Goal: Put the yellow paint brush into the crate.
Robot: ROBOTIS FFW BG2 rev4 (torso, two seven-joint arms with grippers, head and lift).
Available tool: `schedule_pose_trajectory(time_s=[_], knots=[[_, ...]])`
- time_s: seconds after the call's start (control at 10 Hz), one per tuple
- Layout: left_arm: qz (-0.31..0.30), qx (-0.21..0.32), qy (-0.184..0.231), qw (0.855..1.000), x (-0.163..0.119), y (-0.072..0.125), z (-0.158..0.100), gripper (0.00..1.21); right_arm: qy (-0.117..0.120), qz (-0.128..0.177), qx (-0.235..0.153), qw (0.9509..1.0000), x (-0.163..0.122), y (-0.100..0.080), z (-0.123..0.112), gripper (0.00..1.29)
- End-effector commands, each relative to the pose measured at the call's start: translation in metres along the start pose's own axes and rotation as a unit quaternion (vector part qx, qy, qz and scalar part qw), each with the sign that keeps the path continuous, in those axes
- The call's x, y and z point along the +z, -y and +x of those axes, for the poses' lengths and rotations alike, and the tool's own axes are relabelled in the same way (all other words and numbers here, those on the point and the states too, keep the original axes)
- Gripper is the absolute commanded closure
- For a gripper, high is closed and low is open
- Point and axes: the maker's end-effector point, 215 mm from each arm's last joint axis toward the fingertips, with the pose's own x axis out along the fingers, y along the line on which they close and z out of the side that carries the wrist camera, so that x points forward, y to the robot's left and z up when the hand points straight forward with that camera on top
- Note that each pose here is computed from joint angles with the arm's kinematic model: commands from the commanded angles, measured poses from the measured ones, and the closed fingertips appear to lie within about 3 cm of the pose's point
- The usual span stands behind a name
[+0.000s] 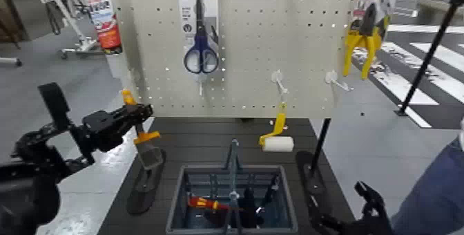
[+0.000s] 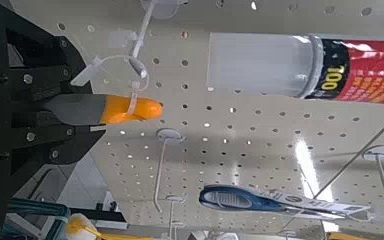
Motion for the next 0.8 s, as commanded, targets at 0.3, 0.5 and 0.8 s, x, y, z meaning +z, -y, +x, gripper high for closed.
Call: schedule_pose_trajectory(time_s=[0.3,0.5,0.8], knots=[[-0.008,-0.022,0.015,1.000,0.011,0.033,0.008,1.10,-0.001,-0.002,-0.001,1.0000,-0.001,0.001,-0.001,0.16],[-0.021,-0.044,0.027,0.998,0.014,0.053,0.022,1.10,-0.001,-0.003,0.000,1.0000,0.000,0.001,-0.001,0.16],[-0.059,-0.081,0.046,0.994,0.010,0.085,0.042,1.10,-0.001,0.000,0.000,1.0000,0.000,-0.001,0.000,0.16]])
